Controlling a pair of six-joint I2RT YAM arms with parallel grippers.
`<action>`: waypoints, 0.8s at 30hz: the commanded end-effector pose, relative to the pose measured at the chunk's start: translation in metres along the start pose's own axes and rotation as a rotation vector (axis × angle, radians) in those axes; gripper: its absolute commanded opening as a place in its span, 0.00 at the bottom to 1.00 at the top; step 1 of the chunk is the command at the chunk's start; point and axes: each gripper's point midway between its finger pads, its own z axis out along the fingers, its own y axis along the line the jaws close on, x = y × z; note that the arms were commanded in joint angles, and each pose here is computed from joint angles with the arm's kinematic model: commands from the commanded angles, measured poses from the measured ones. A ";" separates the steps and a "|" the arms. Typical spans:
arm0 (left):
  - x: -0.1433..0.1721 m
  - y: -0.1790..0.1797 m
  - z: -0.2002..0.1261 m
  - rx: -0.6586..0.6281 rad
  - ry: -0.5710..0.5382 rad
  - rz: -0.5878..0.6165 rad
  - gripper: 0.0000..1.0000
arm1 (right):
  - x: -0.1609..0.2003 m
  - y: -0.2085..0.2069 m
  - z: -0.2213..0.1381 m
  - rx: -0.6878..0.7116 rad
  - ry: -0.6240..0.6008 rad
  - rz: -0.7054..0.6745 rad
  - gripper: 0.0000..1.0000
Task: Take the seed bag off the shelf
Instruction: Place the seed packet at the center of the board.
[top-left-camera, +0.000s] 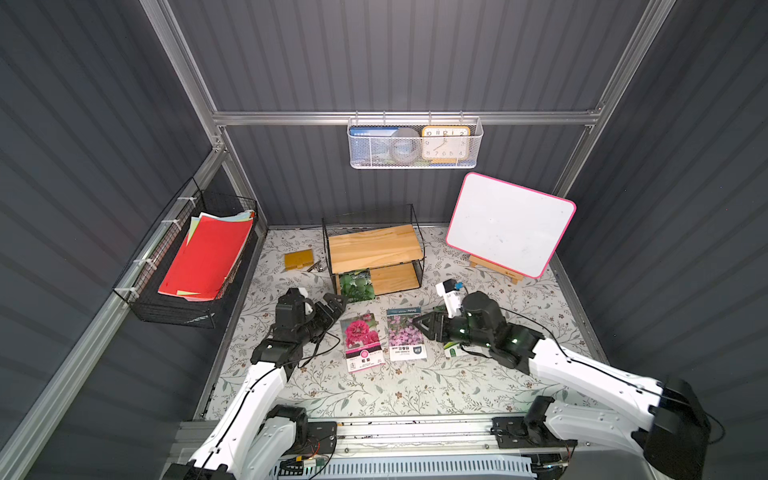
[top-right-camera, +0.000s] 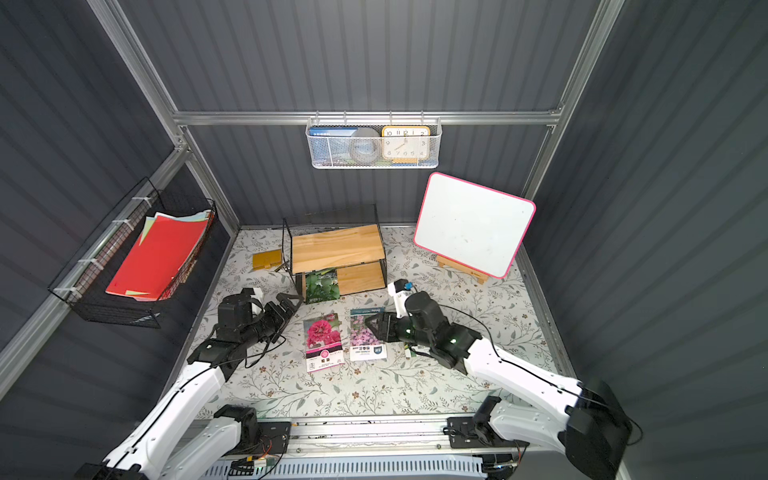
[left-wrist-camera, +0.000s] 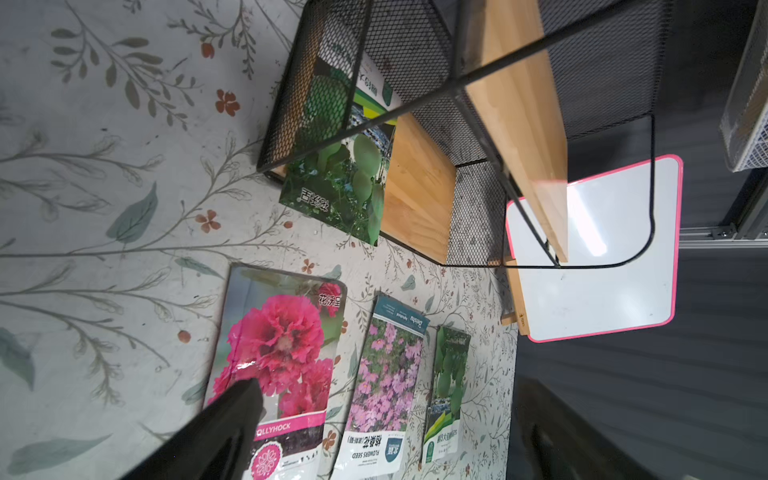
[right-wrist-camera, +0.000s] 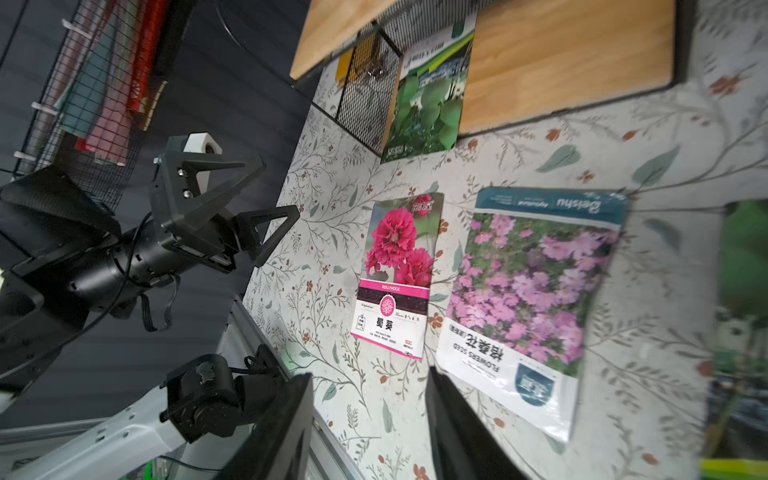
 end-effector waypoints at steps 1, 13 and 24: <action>-0.003 0.001 0.001 0.017 -0.032 -0.027 1.00 | -0.005 0.000 0.040 0.000 -0.041 0.111 0.56; -0.025 -0.015 -0.003 0.060 -0.136 0.039 1.00 | -0.011 -0.018 0.153 -0.025 -0.103 0.348 0.60; -0.031 -0.024 -0.002 0.070 -0.143 0.099 1.00 | -0.011 -0.037 0.191 0.059 -0.097 0.372 0.59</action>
